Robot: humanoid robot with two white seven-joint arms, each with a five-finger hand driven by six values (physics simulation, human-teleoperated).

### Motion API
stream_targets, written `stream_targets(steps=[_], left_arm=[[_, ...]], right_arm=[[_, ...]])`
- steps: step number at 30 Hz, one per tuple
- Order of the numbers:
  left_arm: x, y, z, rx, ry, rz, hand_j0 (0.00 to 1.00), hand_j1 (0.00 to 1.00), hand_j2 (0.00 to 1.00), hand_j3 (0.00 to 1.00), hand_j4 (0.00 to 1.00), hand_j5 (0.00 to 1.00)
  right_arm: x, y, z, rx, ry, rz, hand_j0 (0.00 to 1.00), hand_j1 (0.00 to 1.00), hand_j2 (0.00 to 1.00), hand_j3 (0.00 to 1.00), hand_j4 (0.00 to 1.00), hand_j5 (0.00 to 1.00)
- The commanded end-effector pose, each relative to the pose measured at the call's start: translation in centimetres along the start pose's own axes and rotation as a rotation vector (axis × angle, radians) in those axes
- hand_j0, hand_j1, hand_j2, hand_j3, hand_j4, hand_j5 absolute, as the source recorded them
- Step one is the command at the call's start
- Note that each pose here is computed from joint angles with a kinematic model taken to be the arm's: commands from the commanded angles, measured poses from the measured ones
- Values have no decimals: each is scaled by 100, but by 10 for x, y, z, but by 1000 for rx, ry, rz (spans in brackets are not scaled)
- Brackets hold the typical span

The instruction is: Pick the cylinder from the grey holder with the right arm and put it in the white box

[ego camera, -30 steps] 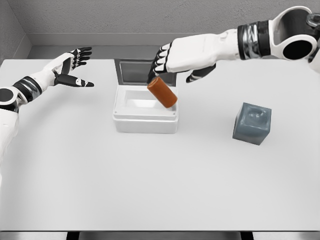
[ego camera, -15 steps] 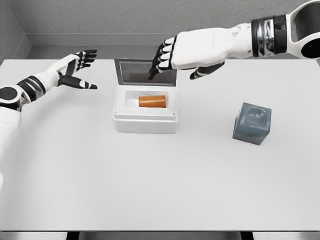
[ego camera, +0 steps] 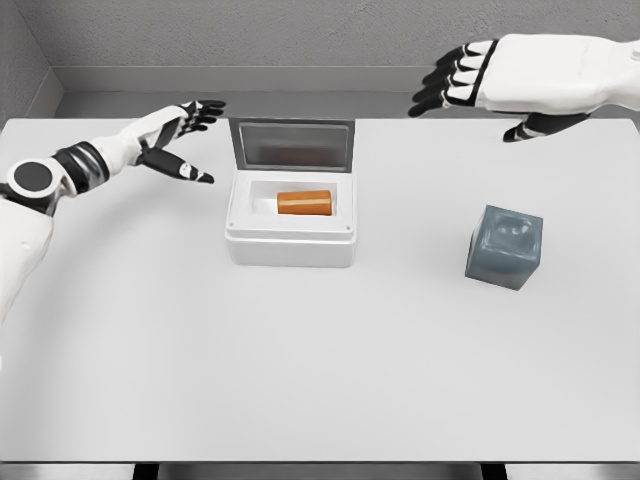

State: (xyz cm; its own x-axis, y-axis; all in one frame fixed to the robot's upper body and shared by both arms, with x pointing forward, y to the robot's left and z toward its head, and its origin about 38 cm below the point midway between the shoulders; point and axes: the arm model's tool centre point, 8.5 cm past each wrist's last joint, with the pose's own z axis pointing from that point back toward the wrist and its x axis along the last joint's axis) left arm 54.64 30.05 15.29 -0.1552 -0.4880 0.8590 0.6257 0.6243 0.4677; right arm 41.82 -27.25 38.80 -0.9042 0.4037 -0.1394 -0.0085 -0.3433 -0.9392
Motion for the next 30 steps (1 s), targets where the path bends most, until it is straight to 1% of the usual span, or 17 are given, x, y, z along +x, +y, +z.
stream_targets(steps=[1,4,8,9,11,12,13,18,20,22,24,25,30], left_arm=[[2,-3,-2,-11,-6,-5,100,100,100,100,100,100],[11,-3,-4,-17,-29,-17,100,100,100,100,100,100],[15,-4,-7,-29,-32,-33,100,100,100,100,100,100],[17,0,-4,-25,-34,-43,100,100,100,100,100,100],[16,-3,-5,-42,-27,-54,100,100,100,100,100,100],[20,-5,-6,-48,-38,-63,100,100,100,100,100,100],[21,0,-2,-44,-36,-73,100,100,100,100,100,100],[26,-3,-4,-55,-52,-86,100,100,100,100,100,100],[31,5,5,-49,-57,-113,100,100,100,100,100,100],[33,4,5,-53,-65,-120,100,100,100,100,100,100],[36,10,12,-49,-68,-139,100,100,100,100,100,100],[37,11,17,-50,-72,-150,100,100,100,100,100,100],[41,3,15,-68,-91,-158,100,100,100,100,100,100]], right_arm=[[-2,2,10,-2,24,-9,100,100,100,100,100,100],[-4,6,14,0,34,-18,100,100,100,100,100,100],[-4,8,14,4,34,-24,100,100,100,100,100,100],[-3,10,13,6,32,-27,100,100,100,100,100,100],[-3,10,13,8,31,-28,100,100,100,100,100,100],[-3,11,13,8,31,-28,100,100,100,100,100,100],[-3,12,13,11,32,-29,100,100,100,100,100,100],[-3,14,13,11,32,-34,100,100,100,100,100,100],[-3,14,13,8,32,-35,100,100,100,100,100,100],[-3,14,13,8,32,-35,100,100,100,100,100,100],[-3,15,12,10,31,-38,100,100,100,100,100,100],[-2,18,12,14,28,-43,100,100,100,100,100,100],[4,29,6,34,4,-64,100,100,100,100,100,100]])
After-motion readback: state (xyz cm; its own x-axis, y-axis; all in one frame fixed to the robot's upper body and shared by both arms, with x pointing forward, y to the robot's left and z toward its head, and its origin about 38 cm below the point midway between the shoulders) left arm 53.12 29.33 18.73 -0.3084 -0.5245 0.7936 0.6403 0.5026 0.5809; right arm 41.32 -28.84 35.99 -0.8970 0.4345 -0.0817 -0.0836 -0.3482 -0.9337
